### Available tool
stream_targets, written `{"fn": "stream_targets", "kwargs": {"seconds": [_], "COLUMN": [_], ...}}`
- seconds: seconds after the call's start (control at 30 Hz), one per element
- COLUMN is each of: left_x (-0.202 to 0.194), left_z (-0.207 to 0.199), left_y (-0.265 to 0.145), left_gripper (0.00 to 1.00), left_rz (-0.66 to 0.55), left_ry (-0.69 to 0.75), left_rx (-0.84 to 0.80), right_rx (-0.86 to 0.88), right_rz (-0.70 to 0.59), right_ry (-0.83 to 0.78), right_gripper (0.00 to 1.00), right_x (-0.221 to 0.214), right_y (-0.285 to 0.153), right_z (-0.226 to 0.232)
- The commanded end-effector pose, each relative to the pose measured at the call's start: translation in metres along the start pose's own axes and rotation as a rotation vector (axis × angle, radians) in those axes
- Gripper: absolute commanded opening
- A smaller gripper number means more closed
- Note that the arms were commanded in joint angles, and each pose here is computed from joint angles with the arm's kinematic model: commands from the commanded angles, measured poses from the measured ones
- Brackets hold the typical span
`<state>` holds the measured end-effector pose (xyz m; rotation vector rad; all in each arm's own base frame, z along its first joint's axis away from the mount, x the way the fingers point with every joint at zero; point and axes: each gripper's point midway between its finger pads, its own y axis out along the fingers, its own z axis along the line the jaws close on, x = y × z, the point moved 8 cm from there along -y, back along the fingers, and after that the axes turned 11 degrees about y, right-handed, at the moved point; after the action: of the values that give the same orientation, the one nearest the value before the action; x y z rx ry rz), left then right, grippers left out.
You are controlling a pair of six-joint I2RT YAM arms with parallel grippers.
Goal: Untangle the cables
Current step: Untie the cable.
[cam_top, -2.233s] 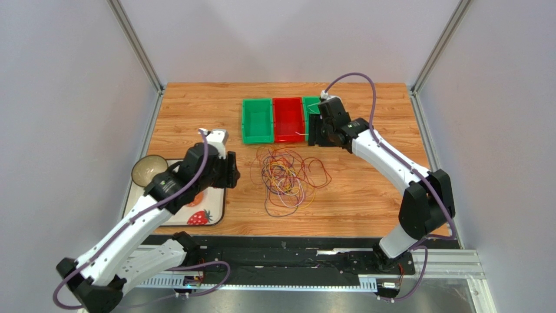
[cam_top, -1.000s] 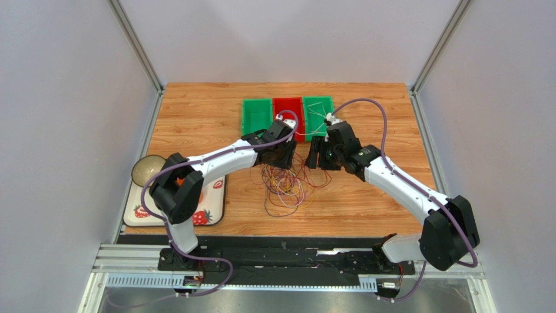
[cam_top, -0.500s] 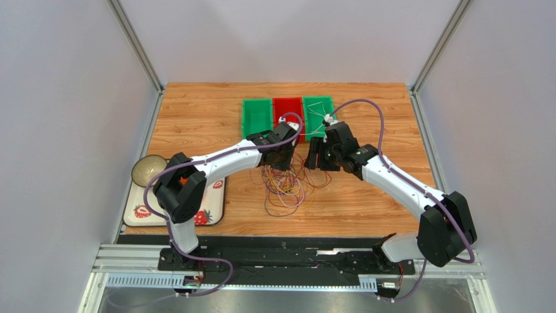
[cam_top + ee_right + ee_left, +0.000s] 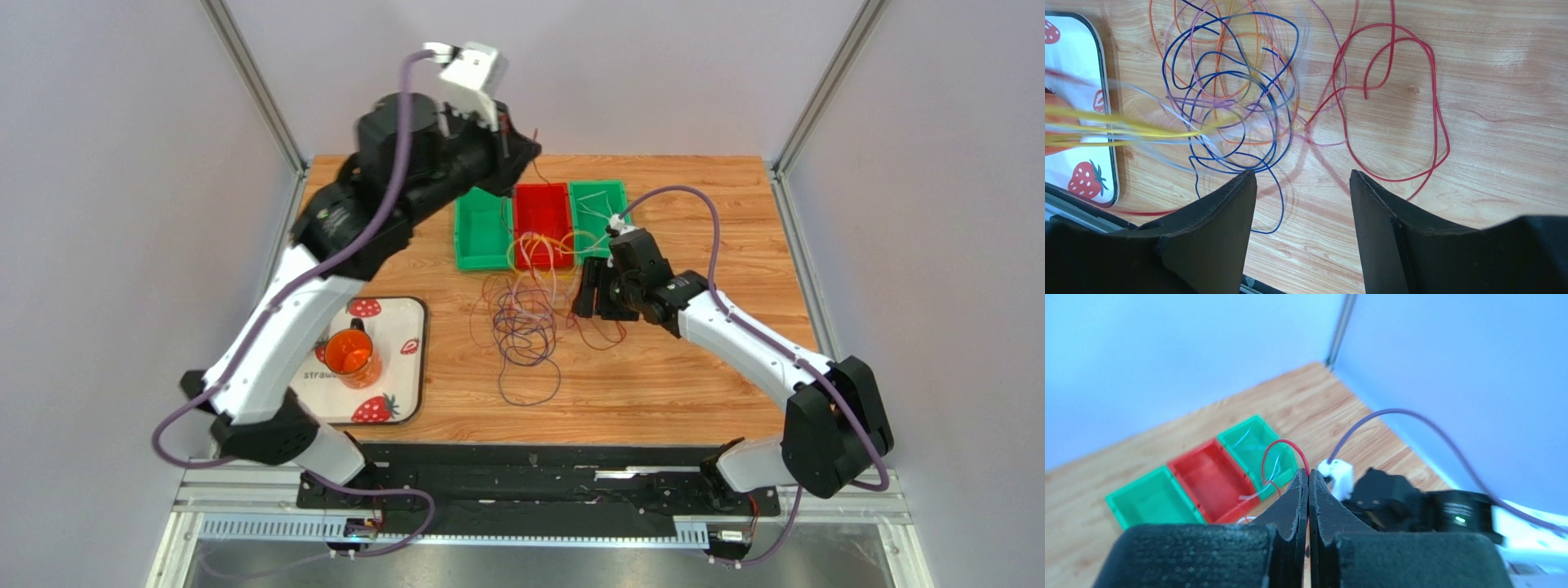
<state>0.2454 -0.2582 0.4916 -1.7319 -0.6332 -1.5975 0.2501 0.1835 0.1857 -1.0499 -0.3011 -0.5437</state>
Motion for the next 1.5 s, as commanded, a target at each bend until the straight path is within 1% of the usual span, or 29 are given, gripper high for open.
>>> {"fn": "stream_targets", "kwargs": {"seconds": [0.0,0.03,0.07,0.1,0.13,0.17,0.2,0.23,0.27,0.33,0.37,0.47,0.57,0.63,0.7,0.73,0.77,0.83,0.87,0.93,0.97,1.0,1.07,1.1,1.13,1.2,1.33,1.47], "left_x": [0.028,0.024,-0.006,-0.001,-0.012,-0.04,-0.044,-0.053,-0.076,-0.085,-0.096,-0.099,-0.092,-0.087,-0.079,-0.075,-0.069,-0.06,-0.051,-0.039,-0.03,-0.024,-0.013,-0.01,-0.008,0.0,0.016,0.045], "left_z": [-0.011,-0.011,-0.012,-0.009,-0.009,-0.009,-0.009,-0.01,-0.012,-0.016,-0.017,-0.016,-0.015,-0.015,-0.016,-0.016,-0.016,-0.016,-0.015,-0.014,-0.013,-0.012,-0.011,-0.01,-0.01,-0.009,-0.006,0.004], "left_y": [-0.047,-0.05,-0.04,-0.055,-0.055,-0.047,-0.055,-0.056,-0.052,-0.059,-0.058,-0.066,-0.075,-0.081,-0.088,-0.09,-0.096,-0.105,-0.111,-0.125,-0.133,-0.142,-0.151,-0.155,-0.157,-0.162,-0.178,-0.203], "left_gripper": [0.0,0.0,0.0,0.0,0.0,0.0,0.0,0.0,0.0,0.0,0.0,0.0,0.0,0.0,0.0,0.0,0.0,0.0,0.0,0.0,0.0,0.0,0.0,0.0,0.0,0.0,0.0,0.0], "left_rz": [-0.196,-0.211,-0.149,-0.221,-0.211,-0.148,-0.16,-0.146,-0.093,-0.093,-0.068,-0.076,-0.104,-0.126,-0.147,-0.155,-0.171,-0.198,-0.22,-0.264,-0.297,-0.323,-0.369,-0.384,-0.389,-0.403,-0.469,-0.58], "left_ry": [0.081,0.078,0.07,0.064,0.058,0.039,0.028,0.019,-0.001,-0.021,-0.036,-0.045,-0.039,-0.037,-0.032,-0.03,-0.026,-0.018,-0.013,-0.007,0.0,0.004,0.022,0.03,0.033,0.047,0.081,0.122], "left_rx": [-0.171,-0.174,-0.176,-0.166,-0.159,-0.154,-0.161,-0.171,-0.183,-0.224,-0.233,-0.233,-0.232,-0.237,-0.253,-0.258,-0.269,-0.275,-0.277,-0.28,-0.278,-0.278,-0.276,-0.274,-0.274,-0.272,-0.254,-0.179], "right_rx": [0.025,0.035,0.037,0.044,0.051,0.066,0.078,0.093,0.122,0.217,0.27,0.405,0.485,0.484,0.476,0.453,0.457,0.442,0.41,0.399,0.381,0.408,0.39,0.364,0.363,0.312,0.249,0.177], "right_rz": [-0.064,-0.079,-0.088,-0.094,-0.103,-0.116,-0.117,-0.116,-0.123,-0.1,-0.123,-0.124,-0.111,-0.083,-0.09,-0.07,-0.086,-0.068,-0.042,-0.022,0.017,0.033,0.083,0.131,0.143,0.19,0.225,0.289], "right_ry": [0.01,0.008,0.008,0.004,0.003,0.003,-0.001,-0.002,-0.004,-0.02,-0.024,-0.023,-0.024,-0.019,-0.017,-0.013,-0.011,0.005,0.016,0.039,0.051,0.048,0.044,0.046,0.037,0.035,0.035,0.048], "right_gripper": [0.61,0.61,0.61,0.61,0.61,0.62,0.62,0.62,0.62,0.62,0.62,0.64,0.64,0.64,0.63,0.63,0.63,0.62,0.61,0.61,0.61,0.61,0.59,0.59,0.58,0.56,0.56,0.54], "right_x": [0.015,0.016,0.017,0.017,0.017,0.018,0.017,0.016,0.016,0.008,0.01,0.005,0.007,0.007,0.013,0.012,0.019,0.021,0.019,0.023,0.02,0.024,0.019,0.012,0.012,0.002,-0.014,-0.039], "right_y": [-0.008,-0.014,-0.017,-0.021,-0.024,-0.031,-0.034,-0.037,-0.04,-0.048,-0.053,-0.061,-0.06,-0.051,-0.044,-0.032,-0.028,-0.014,0.003,0.019,0.042,0.049,0.07,0.09,0.097,0.113,0.12,0.124], "right_z": [0.011,0.012,0.012,0.013,0.013,0.014,0.014,0.015,0.018,0.021,0.027,0.035,0.047,0.053,0.06,0.061,0.067,0.07,0.069,0.073,0.072,0.08,0.083,0.08,0.087,0.082,0.073,0.05]}}
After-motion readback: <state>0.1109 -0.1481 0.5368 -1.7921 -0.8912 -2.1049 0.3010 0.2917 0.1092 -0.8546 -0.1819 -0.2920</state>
